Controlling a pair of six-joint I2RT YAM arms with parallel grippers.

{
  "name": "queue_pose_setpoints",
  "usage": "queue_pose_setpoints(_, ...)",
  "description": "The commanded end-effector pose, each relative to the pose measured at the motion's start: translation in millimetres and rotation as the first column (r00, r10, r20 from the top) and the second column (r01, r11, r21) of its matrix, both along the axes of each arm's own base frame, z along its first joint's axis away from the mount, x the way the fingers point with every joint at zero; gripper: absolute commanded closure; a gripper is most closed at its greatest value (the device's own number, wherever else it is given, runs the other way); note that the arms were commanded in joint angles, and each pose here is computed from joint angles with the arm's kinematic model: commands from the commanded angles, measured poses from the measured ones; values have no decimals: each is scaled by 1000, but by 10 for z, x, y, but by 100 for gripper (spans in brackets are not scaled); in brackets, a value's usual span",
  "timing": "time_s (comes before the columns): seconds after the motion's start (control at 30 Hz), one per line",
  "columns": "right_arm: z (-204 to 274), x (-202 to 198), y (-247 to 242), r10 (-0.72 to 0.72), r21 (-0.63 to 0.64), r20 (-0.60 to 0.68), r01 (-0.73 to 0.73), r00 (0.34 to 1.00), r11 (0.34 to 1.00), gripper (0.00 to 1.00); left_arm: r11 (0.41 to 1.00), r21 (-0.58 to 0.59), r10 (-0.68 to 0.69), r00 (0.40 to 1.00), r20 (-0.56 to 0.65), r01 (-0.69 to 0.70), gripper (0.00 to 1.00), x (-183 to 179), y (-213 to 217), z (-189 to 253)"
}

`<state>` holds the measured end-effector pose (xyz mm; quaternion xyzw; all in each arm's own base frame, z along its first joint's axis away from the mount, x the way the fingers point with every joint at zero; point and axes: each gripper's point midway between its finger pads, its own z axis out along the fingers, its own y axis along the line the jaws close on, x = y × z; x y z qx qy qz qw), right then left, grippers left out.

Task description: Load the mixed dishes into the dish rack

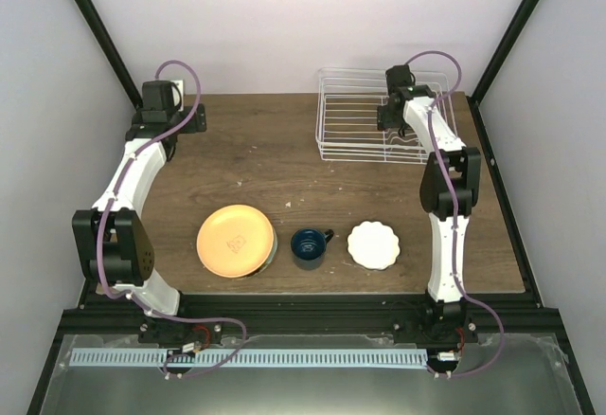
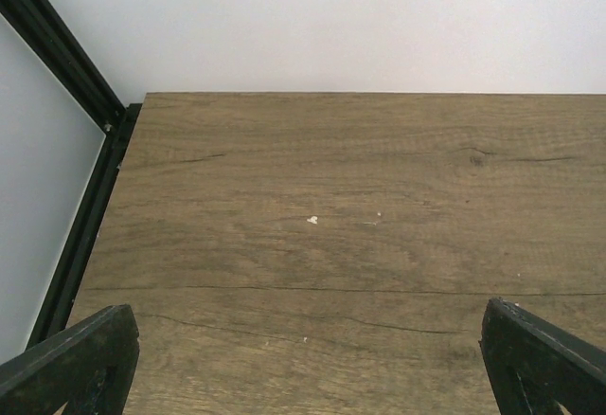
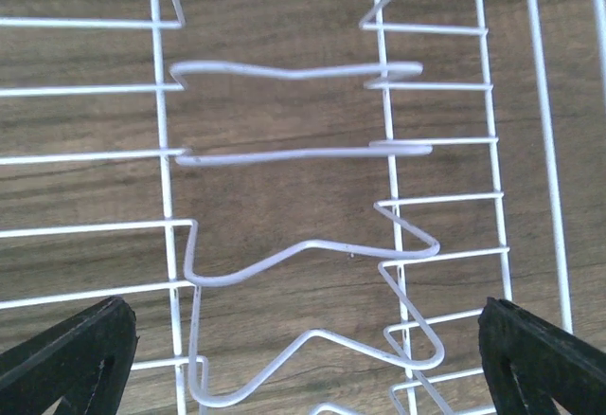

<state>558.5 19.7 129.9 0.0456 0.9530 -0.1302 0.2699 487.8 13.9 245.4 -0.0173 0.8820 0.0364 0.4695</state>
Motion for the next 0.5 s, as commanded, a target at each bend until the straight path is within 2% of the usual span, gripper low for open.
queue_pose_setpoints(0.0,-284,-67,-54,-11,40,-58,14,998,999,0,1000,-7,-13,1000,-22,12,0,16,-36,-109)
queue_pose_setpoints(0.47,-613,-154,4,1,157,-133,20,991,987,0,1000,-18,-19,999,-32,19,0,73,-54,-136)
